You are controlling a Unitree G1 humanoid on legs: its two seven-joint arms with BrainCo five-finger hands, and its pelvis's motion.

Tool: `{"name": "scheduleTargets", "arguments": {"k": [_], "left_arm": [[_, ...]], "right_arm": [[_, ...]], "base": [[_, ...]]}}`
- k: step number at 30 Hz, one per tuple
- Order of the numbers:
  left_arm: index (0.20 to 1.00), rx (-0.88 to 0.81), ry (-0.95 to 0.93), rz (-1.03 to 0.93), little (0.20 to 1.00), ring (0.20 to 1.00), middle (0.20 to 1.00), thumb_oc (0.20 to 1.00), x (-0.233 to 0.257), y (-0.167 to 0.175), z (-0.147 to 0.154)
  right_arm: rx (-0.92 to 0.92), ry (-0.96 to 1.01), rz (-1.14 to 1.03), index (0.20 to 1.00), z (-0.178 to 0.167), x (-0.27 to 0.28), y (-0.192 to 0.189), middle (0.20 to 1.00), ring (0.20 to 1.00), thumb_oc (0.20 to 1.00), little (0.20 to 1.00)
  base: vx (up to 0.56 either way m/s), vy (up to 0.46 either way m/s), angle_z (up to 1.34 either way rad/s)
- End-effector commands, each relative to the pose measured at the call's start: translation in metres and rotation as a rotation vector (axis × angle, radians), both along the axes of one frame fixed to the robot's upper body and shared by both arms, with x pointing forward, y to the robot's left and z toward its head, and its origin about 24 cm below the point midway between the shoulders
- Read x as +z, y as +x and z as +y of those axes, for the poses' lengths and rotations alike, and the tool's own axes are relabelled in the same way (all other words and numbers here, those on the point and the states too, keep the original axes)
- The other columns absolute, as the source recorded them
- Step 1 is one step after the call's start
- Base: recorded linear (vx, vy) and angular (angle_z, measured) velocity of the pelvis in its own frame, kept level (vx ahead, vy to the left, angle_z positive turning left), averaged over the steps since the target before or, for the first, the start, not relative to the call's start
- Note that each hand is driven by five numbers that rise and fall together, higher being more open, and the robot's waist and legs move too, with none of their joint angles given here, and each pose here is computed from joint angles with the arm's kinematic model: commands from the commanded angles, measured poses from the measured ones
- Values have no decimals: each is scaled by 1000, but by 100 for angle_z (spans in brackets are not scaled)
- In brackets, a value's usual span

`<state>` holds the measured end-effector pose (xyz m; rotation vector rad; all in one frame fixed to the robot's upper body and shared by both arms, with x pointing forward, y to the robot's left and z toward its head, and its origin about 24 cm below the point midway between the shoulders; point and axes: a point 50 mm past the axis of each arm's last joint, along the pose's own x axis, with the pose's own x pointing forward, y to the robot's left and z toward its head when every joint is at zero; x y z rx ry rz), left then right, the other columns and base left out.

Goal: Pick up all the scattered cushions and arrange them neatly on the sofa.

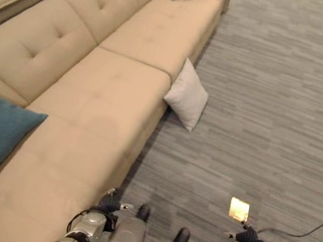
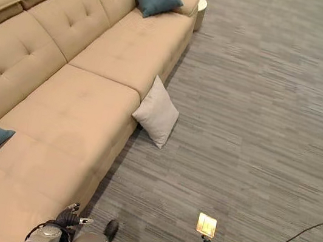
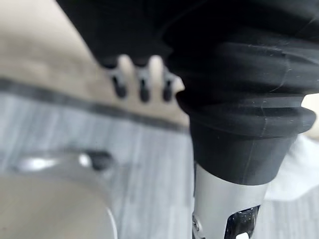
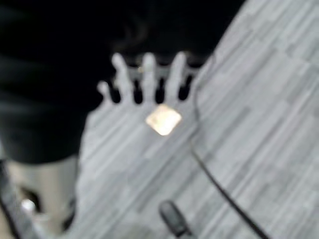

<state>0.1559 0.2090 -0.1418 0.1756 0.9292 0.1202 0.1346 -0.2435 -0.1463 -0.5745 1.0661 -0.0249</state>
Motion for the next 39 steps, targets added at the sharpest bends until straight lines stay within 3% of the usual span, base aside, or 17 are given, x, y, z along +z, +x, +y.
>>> {"name": "scheduleTargets", "arguments": {"k": [1,16,26,27,34,39], "left_arm": [[1000,17,-17,-44,1000,1000,1000,1000,4,6,2],[1000,34,18,-28,1000,1000,1000,1000,5,1,16],[1000,81,14,23,1000,1000,1000,1000,-3,-11,15],[1000,69,-3,-43,1000,1000,1000,1000,6,10,10],[1000,42,-2,-57,1000,1000,1000,1000,8,18,6],[1000,46,15,6,1000,1000,1000,1000,0,-1,11]], "right_arm": [[-4,-3,-46,1000,-2,4,8,1000,1000,1000,1000],[89,53,-108,1000,25,7,28,1000,1000,1000,1000],[57,60,-51,1000,26,0,12,1000,1000,1000,1000],[14,56,-92,1000,22,4,19,1000,1000,1000,1000],[-14,49,-114,1000,16,7,26,1000,1000,1000,1000],[-2,43,-82,1000,16,4,20,1000,1000,1000,1000]], "base": [[236,106,-108],[289,66,-14],[374,-124,27],[181,-235,33],[240,-88,6],[338,67,6]]}}
